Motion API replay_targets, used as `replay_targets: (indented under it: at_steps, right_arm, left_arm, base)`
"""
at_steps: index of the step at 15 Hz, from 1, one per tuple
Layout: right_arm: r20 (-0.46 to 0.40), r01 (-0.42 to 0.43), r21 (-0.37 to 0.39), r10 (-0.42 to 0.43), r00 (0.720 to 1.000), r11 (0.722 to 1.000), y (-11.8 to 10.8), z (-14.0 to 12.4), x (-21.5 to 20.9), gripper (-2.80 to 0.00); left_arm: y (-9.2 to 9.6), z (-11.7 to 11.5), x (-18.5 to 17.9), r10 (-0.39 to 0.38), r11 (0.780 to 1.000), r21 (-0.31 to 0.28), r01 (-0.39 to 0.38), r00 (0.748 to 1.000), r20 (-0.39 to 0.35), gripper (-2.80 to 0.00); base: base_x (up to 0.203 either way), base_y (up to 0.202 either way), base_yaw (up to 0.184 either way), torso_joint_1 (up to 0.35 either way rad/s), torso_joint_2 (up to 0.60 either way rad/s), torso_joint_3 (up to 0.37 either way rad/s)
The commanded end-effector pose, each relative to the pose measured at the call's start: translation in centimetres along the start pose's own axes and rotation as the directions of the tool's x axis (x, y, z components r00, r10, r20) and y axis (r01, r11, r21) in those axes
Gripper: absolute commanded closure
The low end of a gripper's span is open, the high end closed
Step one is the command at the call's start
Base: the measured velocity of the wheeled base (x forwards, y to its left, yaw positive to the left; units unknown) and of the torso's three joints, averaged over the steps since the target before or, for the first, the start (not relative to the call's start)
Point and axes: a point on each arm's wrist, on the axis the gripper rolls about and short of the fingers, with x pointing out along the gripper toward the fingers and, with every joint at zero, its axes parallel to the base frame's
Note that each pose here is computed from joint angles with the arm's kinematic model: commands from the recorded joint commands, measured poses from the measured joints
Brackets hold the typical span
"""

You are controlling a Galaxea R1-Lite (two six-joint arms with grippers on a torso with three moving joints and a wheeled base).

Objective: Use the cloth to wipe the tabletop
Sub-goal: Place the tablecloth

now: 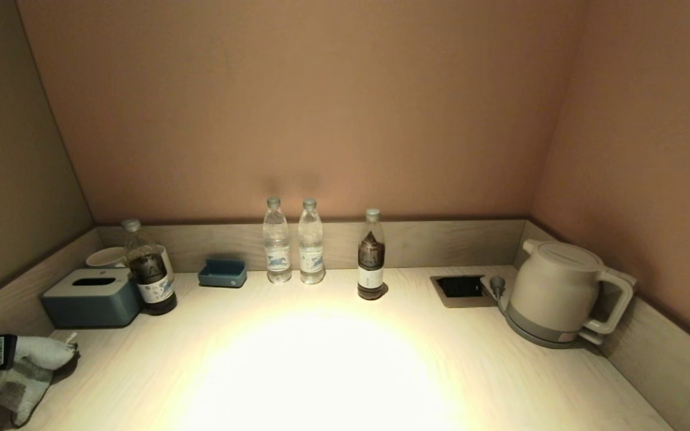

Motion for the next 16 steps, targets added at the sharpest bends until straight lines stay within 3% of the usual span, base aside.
replay_targets:
  at_steps: [1, 7, 8, 9, 16]
  right_arm:
    - [-0.001, -0.001, -0.001, 0.001, 1.000, 1.000, 0.0, 0.0, 0.0, 0.00]
    - [-0.001, -0.001, -0.001, 0.001, 1.000, 1.000, 0.0, 0.0, 0.0, 0.00]
    - [-0.003, -0.001, -0.001, 0.001, 1.000, 1.000, 0.0, 0.0, 0.0, 0.00]
    - [-0.002, -0.001, -0.001, 0.001, 1.000, 1.000, 0.0, 0.0, 0.0, 0.00]
    - [-0.003, -0.001, -0.001, 0.001, 1.000, 1.000, 0.0, 0.0, 0.0, 0.00]
  left_arm:
    - [0.0, -0.3, 0.5, -0.003, 1.000, 0.001, 0.003, 1.000, -0.015, 0.00]
    - [0.4, -0.4, 0.8, 0.003, 1.000, 0.018, -0.002, 1.000, -0.026, 0.00]
    - [0.4, -0.4, 0.9, 0.003, 1.000, 0.020, -0.003, 1.000, -0.027, -1.55]
    - [0.4, -0.4, 1.0, 0.003, 1.000, 0.019, -0.002, 1.000, -0.028, -2.80]
    - [0.4, -0.3, 0.0, -0.008, 1.000, 0.018, 0.009, 1.000, -0.009, -2.80]
  base:
    - [0.000, 0.000, 0.000, 0.000, 0.00, 0.000]
    - [0.000, 0.000, 0.000, 0.000, 0.00, 0.000]
    - [0.000, 0.000, 0.000, 0.000, 0.00, 0.000]
    - [0.000, 0.000, 0.000, 0.000, 0.00, 0.000]
    - [0.000, 0.000, 0.000, 0.000, 0.00, 0.000]
